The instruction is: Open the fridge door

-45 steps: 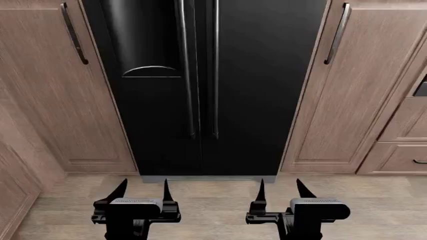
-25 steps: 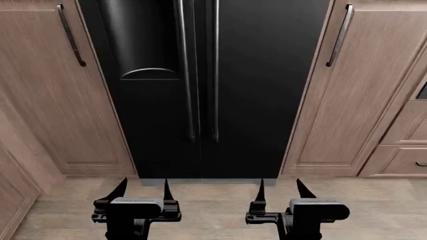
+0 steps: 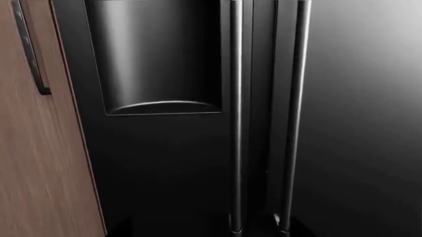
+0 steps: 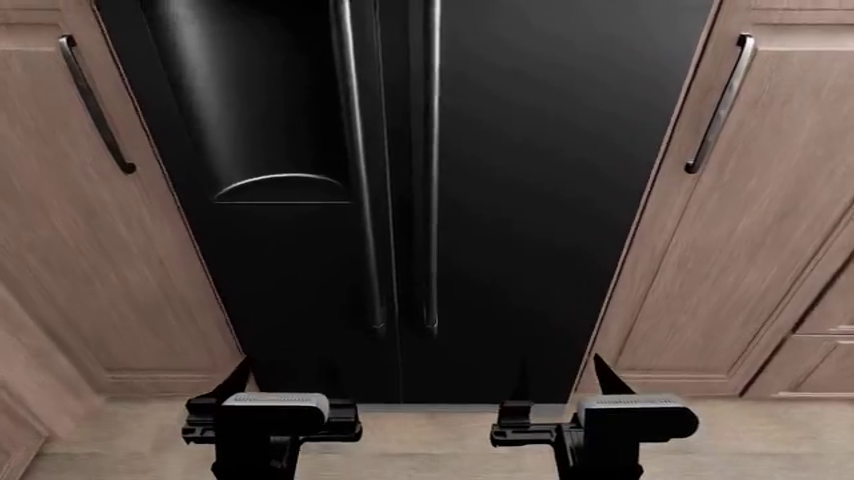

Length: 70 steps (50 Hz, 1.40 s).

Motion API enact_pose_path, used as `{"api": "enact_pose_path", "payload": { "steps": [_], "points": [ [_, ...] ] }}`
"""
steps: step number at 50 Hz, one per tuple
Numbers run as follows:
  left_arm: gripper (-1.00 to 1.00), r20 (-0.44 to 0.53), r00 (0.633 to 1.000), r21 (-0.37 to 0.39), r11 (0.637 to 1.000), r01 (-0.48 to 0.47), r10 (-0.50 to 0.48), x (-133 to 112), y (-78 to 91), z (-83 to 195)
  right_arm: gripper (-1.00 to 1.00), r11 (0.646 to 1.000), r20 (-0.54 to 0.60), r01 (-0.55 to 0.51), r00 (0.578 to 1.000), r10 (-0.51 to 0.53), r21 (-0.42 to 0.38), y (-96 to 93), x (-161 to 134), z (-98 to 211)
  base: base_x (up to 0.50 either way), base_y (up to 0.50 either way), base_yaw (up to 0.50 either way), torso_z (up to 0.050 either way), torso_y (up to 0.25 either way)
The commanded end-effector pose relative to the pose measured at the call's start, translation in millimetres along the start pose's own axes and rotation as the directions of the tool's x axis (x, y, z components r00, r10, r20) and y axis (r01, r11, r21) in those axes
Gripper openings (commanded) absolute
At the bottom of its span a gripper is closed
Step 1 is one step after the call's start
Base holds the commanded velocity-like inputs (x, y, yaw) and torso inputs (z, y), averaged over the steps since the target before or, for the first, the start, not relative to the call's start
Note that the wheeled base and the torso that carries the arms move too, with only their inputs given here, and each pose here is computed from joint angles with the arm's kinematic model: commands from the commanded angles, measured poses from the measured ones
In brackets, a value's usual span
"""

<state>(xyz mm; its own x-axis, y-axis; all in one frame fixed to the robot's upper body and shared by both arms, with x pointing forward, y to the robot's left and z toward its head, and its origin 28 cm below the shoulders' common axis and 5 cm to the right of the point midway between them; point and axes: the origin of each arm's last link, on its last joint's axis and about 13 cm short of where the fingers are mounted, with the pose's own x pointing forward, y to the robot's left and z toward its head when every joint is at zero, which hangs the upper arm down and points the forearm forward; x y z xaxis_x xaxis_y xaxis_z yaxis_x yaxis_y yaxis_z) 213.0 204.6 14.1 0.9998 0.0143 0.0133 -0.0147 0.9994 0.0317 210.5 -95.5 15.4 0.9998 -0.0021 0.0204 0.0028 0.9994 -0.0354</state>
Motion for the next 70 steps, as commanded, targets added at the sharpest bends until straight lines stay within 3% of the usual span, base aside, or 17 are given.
{"api": "enact_pose_path", "payload": {
  "steps": [1,22,70],
  "points": [
    [1.0,-0.003,1.0,0.006,1.0,0.003,-0.003,-1.7,1.6,-1.0,1.0,1.0,-0.001,0.002,1.0,-0.002,-0.008,0.1,1.4,-0.7,0.45,0.0,0.0,0.0,0.0],
    [1.0,-0.004,1.0,0.006,1.0,0.002,-0.002,-0.2,0.2,-0.1,1.0,1.0,-0.019,0.02,1.0,-0.02,0.003,-0.5,2.1,-0.1,0.35,0.07,0.0,0.0,0.0],
    [1.0,-0.01,1.0,0.015,1.0,0.006,-0.006,0.5,-0.4,-0.4,1.0,1.0,0.001,0.014,1.0,-0.014,-0.01,-0.4,1.0,0.7,0.06,0.02,0.0,0.0,0.0]
  ]
}}
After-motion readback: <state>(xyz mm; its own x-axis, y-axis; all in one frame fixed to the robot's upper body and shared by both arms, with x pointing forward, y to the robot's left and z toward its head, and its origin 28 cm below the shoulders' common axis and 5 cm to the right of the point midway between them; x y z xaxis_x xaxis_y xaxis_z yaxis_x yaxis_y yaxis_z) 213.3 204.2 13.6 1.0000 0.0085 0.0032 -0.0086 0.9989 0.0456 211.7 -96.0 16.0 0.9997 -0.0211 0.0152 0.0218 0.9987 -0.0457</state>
